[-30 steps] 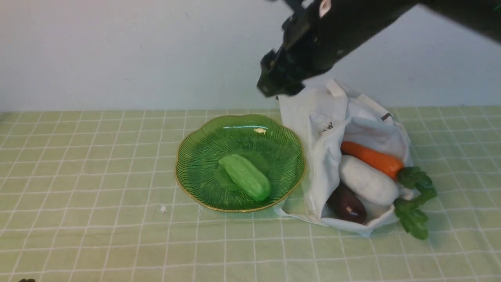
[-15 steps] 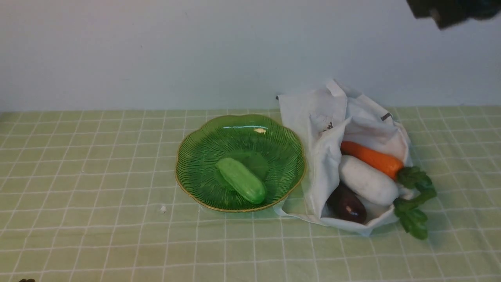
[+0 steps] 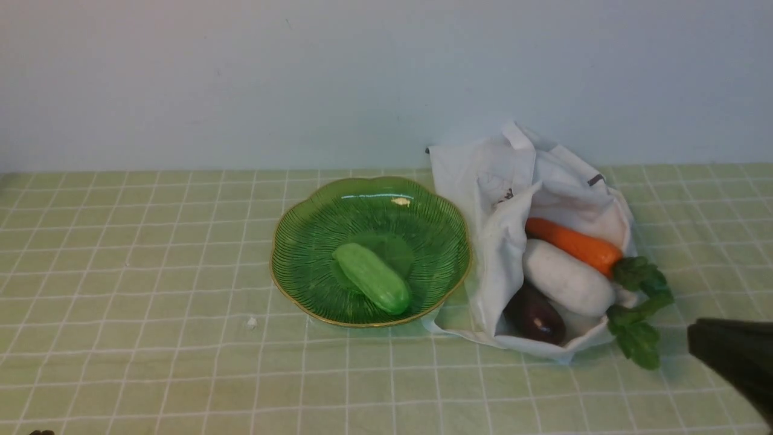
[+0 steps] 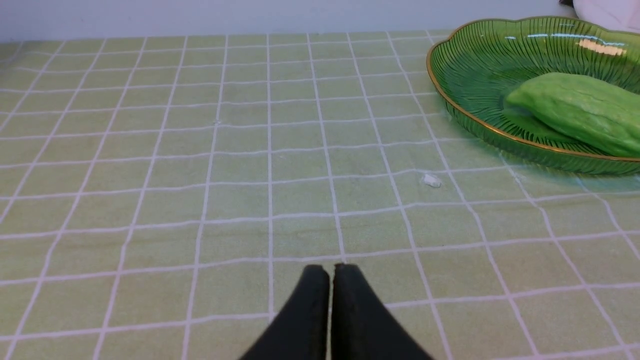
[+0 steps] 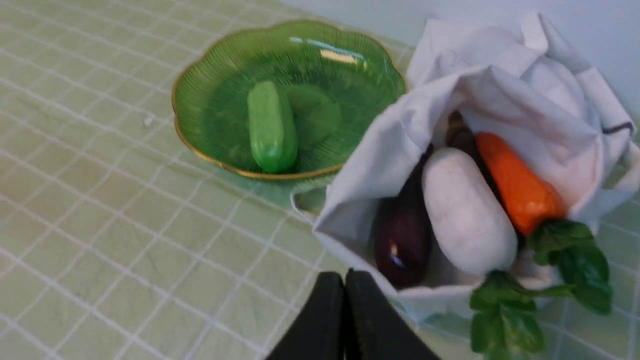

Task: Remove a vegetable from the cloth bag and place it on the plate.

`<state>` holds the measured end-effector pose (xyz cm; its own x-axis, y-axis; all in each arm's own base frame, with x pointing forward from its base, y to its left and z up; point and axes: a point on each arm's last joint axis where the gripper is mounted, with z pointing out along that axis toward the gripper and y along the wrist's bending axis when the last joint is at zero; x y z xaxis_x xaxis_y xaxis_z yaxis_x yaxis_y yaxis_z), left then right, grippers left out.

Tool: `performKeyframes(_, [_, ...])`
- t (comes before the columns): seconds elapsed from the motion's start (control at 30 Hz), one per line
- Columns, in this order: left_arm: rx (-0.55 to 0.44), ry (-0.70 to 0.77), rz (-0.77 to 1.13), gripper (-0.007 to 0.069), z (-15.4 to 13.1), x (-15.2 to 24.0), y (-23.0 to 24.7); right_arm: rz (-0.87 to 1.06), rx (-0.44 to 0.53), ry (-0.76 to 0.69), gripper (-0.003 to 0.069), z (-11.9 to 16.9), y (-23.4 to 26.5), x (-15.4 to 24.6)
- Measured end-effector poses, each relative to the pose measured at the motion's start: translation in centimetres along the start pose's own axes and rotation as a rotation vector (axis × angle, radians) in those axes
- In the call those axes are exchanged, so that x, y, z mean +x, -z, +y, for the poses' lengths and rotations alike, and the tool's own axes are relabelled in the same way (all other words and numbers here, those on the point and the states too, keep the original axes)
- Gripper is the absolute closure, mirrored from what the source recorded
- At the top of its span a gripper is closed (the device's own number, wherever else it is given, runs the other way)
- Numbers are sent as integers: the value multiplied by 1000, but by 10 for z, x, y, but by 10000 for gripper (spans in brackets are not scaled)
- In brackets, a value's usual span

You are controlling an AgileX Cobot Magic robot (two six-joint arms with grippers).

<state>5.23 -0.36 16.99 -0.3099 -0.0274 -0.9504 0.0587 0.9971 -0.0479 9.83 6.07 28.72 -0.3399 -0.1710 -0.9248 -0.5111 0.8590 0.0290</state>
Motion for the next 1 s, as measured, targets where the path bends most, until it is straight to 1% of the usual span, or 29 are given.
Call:
performKeyframes(0.1, [0, 0, 0, 629, 0, 0, 0, -110, -11, -6, 673, 0, 0, 15])
performKeyframes(0.2, [0, 0, 0, 629, 0, 0, 0, -156, -16, -5, 673, 0, 0, 25])
performKeyframes(0.4, [0, 0, 0, 629, 0, 0, 0, -112, -14, -3, 673, -1, -5, 41])
performKeyframes(0.7, [0, 0, 0, 629, 0, 0, 0, -55, -9, -2, 673, -1, -6, 49])
performKeyframes(0.83, [0, 0, 0, 629, 0, 0, 0, -69, -10, -25, 673, -1, -4, 48])
performKeyframes(0.9, [0, 0, 0, 629, 0, 0, 0, -109, -9, -34, 673, -1, 2, 46])
performKeyframes(0.97, [0, 0, 0, 629, 0, 0, 0, -127, 1, -41, 673, -3, 5, 46])
performKeyframes(1.0, [0, 0, 0, 629, 0, 0, 0, -157, 34, -51, 673, -6, 9, 48])
